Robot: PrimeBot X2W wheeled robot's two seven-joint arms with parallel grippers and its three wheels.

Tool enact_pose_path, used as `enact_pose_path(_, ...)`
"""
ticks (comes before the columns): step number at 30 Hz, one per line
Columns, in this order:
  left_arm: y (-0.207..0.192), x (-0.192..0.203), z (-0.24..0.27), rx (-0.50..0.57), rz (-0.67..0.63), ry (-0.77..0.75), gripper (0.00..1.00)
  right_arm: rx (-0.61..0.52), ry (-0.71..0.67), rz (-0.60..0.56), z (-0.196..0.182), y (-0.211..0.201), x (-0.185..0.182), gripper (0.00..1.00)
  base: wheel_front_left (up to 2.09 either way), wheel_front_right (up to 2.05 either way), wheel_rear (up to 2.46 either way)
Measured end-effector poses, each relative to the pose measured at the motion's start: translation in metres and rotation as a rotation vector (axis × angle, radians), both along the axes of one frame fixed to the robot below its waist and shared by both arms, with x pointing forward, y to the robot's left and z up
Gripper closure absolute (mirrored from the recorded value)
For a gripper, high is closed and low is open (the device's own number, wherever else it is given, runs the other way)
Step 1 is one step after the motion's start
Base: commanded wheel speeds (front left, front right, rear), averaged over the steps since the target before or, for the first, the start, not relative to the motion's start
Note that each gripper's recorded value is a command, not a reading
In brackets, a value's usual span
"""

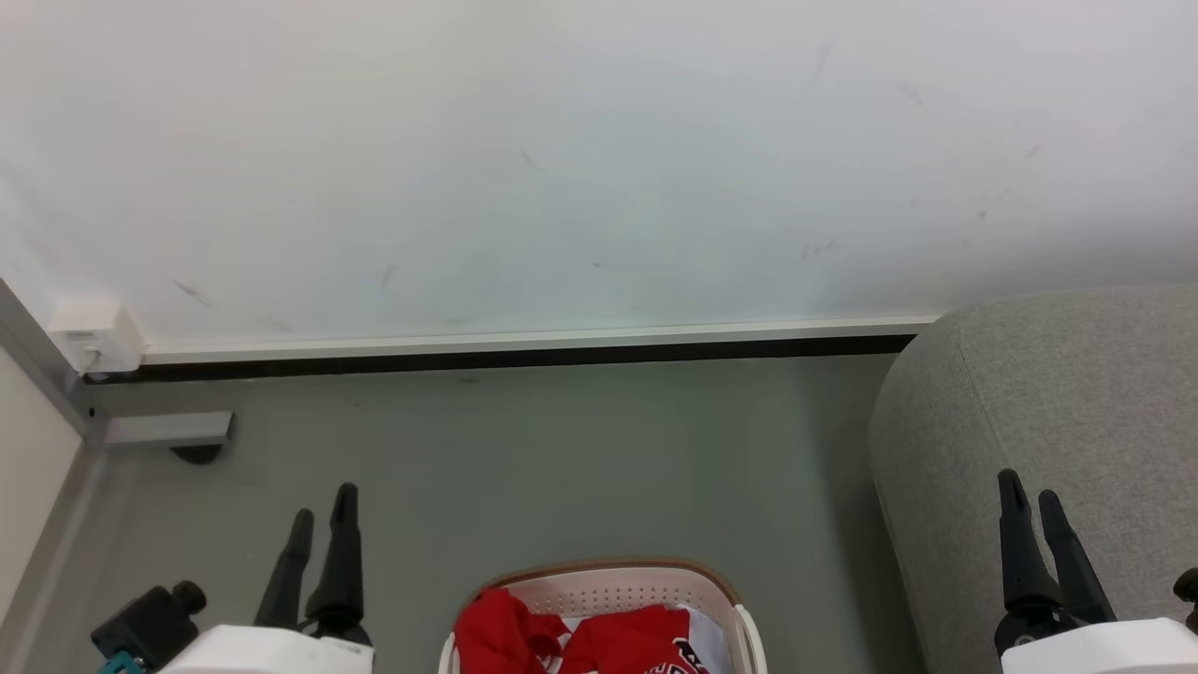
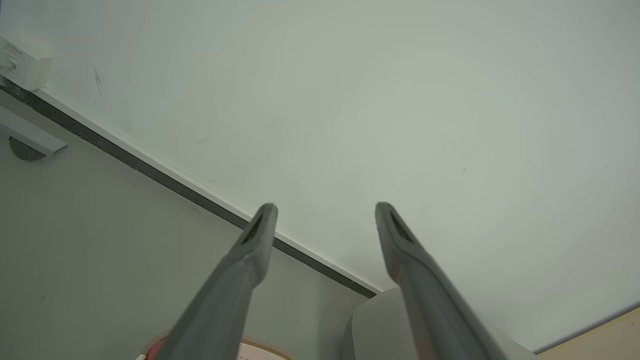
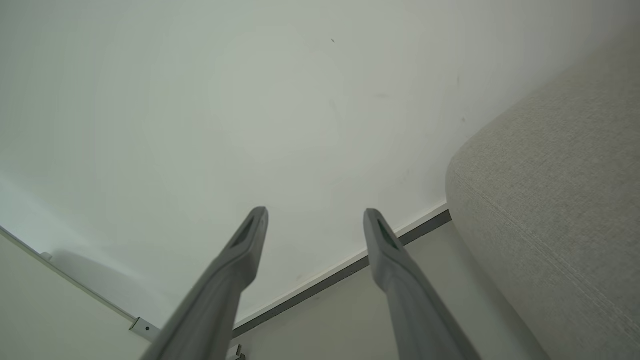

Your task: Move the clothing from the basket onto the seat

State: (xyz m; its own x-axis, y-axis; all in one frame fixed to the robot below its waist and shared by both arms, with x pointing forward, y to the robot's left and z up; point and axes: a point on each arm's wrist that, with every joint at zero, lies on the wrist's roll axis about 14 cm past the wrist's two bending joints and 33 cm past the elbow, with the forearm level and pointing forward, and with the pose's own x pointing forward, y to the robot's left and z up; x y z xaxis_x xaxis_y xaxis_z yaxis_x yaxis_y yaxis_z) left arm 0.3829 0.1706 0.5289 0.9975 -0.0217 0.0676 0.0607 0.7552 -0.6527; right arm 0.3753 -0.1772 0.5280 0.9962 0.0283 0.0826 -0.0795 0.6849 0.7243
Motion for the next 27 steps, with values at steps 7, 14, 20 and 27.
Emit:
enact_pose_path(7,-0.0018,-0.0011,-0.0012,0.121,0.009,0.000,0.00,-0.128,-0.012,0.006,0.0006,0.0044,-0.0018,0.00,0.00,0.00,0.00)
enact_pose_path(14,-0.0025,-0.0027,-0.0016,0.197,0.014,-0.008,0.00,-0.215,-0.018,0.003,-0.0009,0.0058,-0.0042,0.00,0.00,0.00,0.00)
enact_pose_path(20,-0.0038,-0.0037,0.0005,0.262,0.018,-0.022,0.00,-0.277,-0.035,-0.004,0.0016,0.0057,-0.0059,0.00,0.00,0.00,0.00)
enact_pose_path(27,-0.0056,-0.0036,0.0038,0.329,0.020,-0.043,0.00,-0.339,-0.047,-0.007,0.0024,0.0064,-0.0071,0.00,0.00,0.00,0.00)
